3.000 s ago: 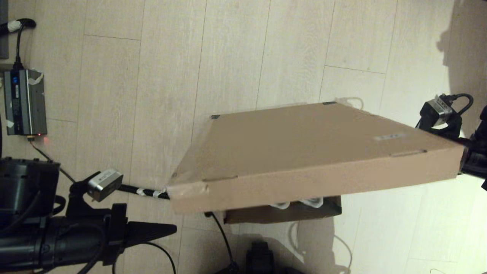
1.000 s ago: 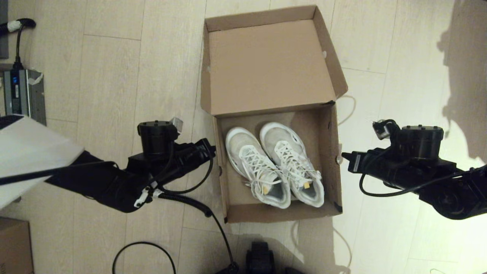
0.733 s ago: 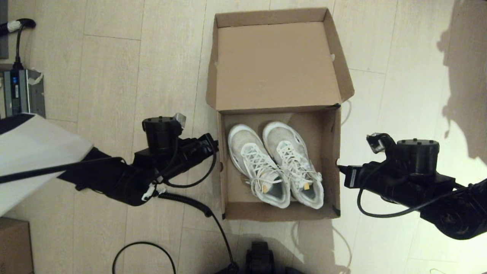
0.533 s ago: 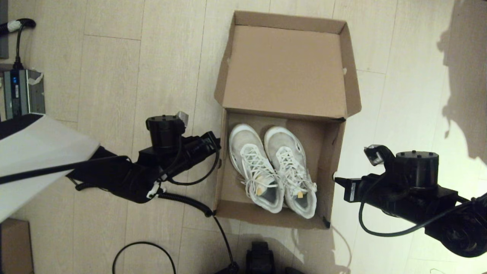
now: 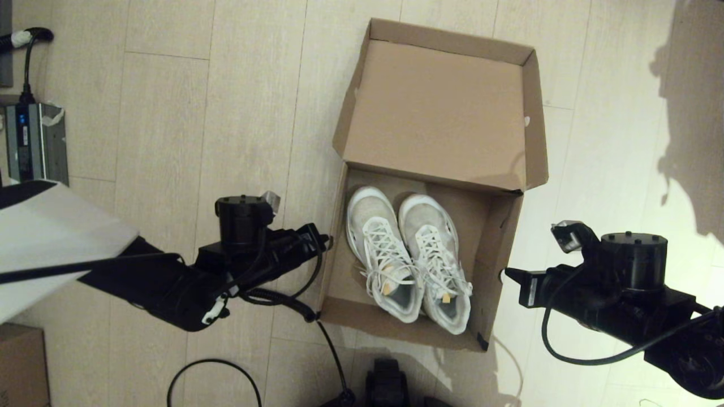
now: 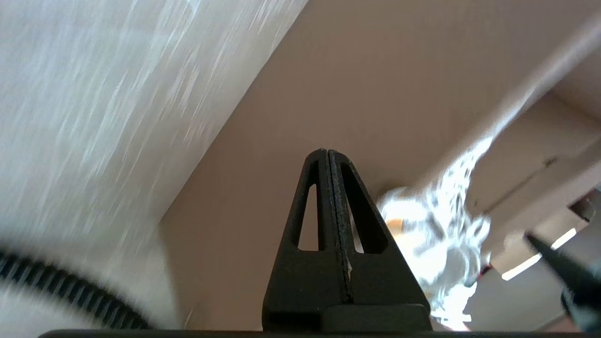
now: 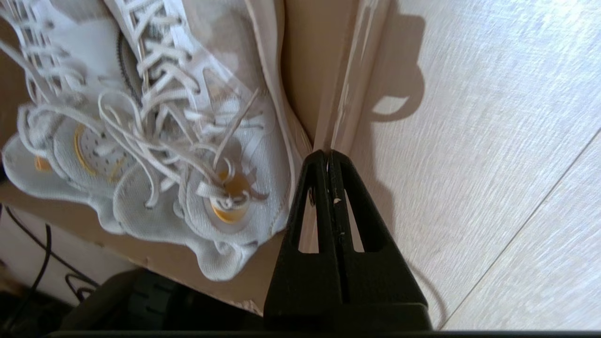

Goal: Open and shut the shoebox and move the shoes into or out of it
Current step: Put the shoes out of the shoe box

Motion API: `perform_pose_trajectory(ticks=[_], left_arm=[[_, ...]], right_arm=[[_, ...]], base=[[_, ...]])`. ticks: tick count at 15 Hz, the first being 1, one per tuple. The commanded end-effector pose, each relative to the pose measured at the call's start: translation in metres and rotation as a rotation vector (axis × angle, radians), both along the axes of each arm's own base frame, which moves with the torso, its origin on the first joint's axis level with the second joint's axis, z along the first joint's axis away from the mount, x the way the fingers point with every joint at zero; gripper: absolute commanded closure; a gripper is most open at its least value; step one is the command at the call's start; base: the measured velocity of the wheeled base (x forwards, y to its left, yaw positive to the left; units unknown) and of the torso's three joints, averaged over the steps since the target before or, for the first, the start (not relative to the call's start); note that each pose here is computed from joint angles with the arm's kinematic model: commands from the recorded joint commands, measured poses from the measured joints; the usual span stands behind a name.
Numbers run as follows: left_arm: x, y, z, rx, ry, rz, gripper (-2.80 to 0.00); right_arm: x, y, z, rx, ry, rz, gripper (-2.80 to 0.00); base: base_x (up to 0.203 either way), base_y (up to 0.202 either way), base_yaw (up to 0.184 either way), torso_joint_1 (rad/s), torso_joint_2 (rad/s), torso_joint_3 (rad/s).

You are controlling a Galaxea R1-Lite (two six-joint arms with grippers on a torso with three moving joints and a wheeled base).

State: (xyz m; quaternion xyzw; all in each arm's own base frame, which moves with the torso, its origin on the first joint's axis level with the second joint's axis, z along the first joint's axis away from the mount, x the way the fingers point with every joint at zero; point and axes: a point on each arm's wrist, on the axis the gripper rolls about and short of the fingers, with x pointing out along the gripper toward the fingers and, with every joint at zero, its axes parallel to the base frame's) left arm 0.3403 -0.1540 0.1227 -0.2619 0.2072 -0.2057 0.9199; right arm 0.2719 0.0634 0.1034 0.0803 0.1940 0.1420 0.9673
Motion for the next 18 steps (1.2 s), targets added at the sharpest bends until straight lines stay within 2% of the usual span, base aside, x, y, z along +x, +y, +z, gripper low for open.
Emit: perform_pose_trajectory(ticks=[1,5,7,13,17,18], left_arm=[[-0.017,0.007,0.002,0.003,0.015,0.001,0.0],[-0.038,0.005,-0.012,0.019,0.047,-0.027,0.0],[-0.043,0.002,-0.018,0.027,0.047,-0.019,0.0],[-0.034,0.0,-0.012,0.012,0.012,-0.013,0.0],[-0.011,-0.011,0.001,-0.013,-0.042,-0.016,0.0],[-0.008,-0.013,0.003,-0.004,-0.025,-0.017,0.0]], right_arm=[[0.009,-0.009,0.009,0.005,-0.043,-0.039,0.0],[0.029,-0.036,0.029,-0.044,-0.142,-0.133,0.0],[0.03,-0.042,0.034,-0.056,-0.154,-0.159,0.0],[0.002,-0.041,0.02,-0.063,-0.054,-0.137,0.0],[-0.006,-0.041,0.022,-0.054,-0.056,-0.128,0.0],[-0.01,-0.041,0.026,-0.048,-0.065,-0.117,0.0]], base=[[0.0,0.0,0.0,0.0,0.0,0.0],[0.0,0.0,0.0,0.0,0.0,0.0],[0.0,0.0,0.0,0.0,0.0,0.0],[0.0,0.0,0.0,0.0,0.0,0.0],[0.0,0.0,0.0,0.0,0.0,0.0],[0.0,0.0,0.0,0.0,0.0,0.0]])
